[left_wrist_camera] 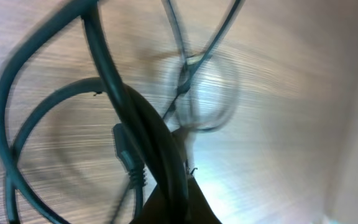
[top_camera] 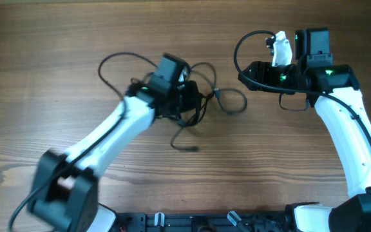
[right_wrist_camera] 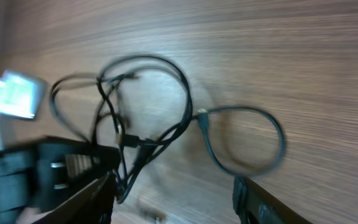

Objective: Untangle cables

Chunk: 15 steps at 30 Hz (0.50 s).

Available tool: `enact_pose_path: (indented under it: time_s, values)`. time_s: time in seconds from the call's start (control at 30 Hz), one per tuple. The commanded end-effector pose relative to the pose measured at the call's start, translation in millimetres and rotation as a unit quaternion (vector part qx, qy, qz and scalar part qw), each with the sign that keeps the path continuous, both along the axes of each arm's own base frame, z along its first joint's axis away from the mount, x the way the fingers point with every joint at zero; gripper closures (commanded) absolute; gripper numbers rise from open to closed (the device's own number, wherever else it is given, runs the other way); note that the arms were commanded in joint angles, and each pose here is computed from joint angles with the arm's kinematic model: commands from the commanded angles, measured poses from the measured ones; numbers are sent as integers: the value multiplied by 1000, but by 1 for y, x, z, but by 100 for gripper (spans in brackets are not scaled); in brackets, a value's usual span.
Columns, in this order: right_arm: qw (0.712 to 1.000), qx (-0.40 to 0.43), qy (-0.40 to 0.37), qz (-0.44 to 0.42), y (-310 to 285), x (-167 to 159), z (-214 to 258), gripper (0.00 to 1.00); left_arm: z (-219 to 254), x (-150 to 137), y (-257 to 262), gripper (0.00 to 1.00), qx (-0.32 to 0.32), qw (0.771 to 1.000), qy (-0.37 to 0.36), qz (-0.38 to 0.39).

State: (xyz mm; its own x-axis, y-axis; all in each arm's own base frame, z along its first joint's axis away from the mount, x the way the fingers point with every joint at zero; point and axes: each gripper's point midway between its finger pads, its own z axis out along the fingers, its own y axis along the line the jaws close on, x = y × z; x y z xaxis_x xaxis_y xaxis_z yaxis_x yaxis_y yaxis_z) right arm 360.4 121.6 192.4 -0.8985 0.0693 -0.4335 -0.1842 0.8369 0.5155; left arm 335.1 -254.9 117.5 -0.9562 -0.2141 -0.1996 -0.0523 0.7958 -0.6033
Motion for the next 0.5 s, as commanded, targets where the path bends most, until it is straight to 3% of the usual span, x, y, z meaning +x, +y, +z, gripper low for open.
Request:
enact_pose_path:
  time_s: [0.0,0.23,0.47]
  values:
    - [995,77,-8,65,31,-13,23,37,80,-8,-7,96,-106,983,-91,-121]
    - [994,89,38,43,73,-24,22,37,97,2,10,96,-164,974,-94,-125]
    - [996,74,42,-2,76,-9,11,38,143,-14,13,96,-297,928,-99,-201]
